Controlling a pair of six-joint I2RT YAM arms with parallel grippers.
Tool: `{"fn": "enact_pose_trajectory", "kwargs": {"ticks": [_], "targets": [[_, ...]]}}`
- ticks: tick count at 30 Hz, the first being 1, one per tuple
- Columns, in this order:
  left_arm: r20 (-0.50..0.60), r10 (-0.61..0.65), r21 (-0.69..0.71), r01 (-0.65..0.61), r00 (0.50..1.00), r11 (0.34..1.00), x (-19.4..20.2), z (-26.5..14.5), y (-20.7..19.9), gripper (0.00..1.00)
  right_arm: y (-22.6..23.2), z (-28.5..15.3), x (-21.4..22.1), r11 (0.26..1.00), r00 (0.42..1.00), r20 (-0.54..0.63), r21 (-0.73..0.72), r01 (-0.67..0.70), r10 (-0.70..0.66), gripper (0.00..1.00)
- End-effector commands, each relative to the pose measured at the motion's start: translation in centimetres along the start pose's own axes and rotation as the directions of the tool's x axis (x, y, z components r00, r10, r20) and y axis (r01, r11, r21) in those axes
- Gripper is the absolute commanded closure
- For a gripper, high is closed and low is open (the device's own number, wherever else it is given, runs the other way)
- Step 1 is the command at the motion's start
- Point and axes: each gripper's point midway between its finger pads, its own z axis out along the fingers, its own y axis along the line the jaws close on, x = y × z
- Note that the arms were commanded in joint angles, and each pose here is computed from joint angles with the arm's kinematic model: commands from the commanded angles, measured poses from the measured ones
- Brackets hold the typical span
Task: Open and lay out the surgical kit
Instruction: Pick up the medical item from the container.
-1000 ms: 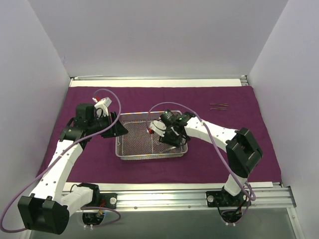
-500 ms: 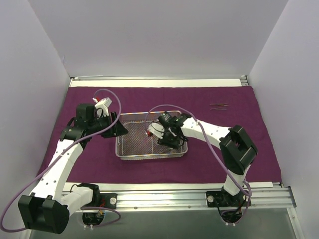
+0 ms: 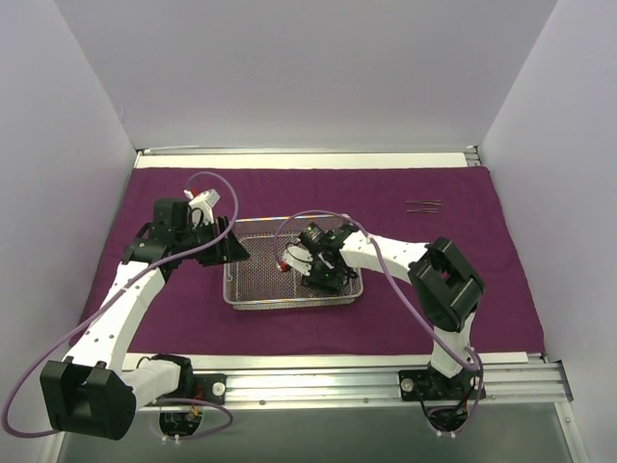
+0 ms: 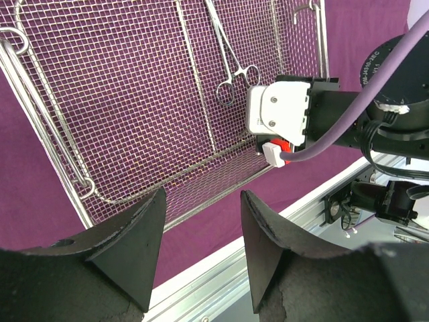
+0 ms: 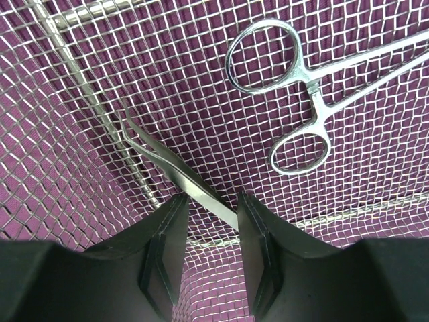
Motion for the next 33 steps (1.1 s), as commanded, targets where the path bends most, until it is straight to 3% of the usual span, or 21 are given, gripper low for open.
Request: {"fn": "enact_pose_trajectory", "kwargs": {"ticks": [1, 3, 10, 17, 21, 24, 28, 29, 31, 33], "targets": [[0.056, 0.039, 0.02, -0.04, 0.998, 0.999, -2.0, -0.3, -0.7, 0.43, 0.4, 1.7, 0.4, 1.0, 0.999, -0.035, -0.006, 0.006, -0.006, 0.67], [0.057, 0.04, 0.02, -0.041, 0.998, 0.999, -2.2, -0.1, -0.7, 0.43, 0.3, 1.9, 0.3, 1.0, 0.999, -0.036, -0.004, 0.006, -0.006, 0.7], [0.053, 0.037, 0.014, -0.038, 0.998, 0.999, -2.9, 0.5, -0.5, 0.43, 0.3, 0.8, -1.3, 0.999, 0.999, 0.036, -0.033, -0.027, 0.028, 0.97], [0.054, 0.003, 0.02, -0.004, 0.999, 1.0, -3.9, 1.3, -0.6, 0.43, -2.2, -3.9, -2.1, 0.99, 0.977, 0.165, 0.024, -0.142, 0.136, 1.0], [0.054, -0.016, 0.059, 0.013, 0.998, 0.998, -4.7, 2.0, -1.3, 0.43, -5.8, -7.9, -3.2, 0.948, 0.897, 0.33, 0.027, -0.319, 0.292, 1.0], [0.068, -0.014, 0.101, 0.007, 0.998, 0.995, -5.8, 2.3, -2.3, 0.43, -7.7, -11.0, -5.4, 0.898, 0.79, 0.47, -0.009, -0.44, 0.392, 1.0], [0.097, 0.018, 0.124, -0.03, 0.995, 0.992, -7.6, 2.6, -4.0, 0.42, -10.6, -15.5, -8.8, 0.759, 0.513, 0.634, -0.191, -0.622, 0.579, 1.0], [0.099, 0.029, 0.123, -0.041, 0.995, 0.992, -7.9, 2.7, -4.3, 0.42, -10.7, -16.5, -9.8, 0.694, 0.41, 0.637, -0.284, -0.661, 0.652, 1.0], [0.107, 0.063, 0.11, -0.075, 0.992, 0.991, -8.8, 3.1, -5.5, 0.42, -12.3, -19.2, -11.7, 0.657, 0.287, 0.695, -0.348, -0.668, 0.659, 1.0], [0.113, 0.084, 0.097, -0.095, 0.99, 0.991, -9.4, 3.8, -6.1, 0.41, -13.4, -20.8, -12.9, 0.574, 0.16, 0.687, -0.429, -0.697, 0.709, 1.0]]}}
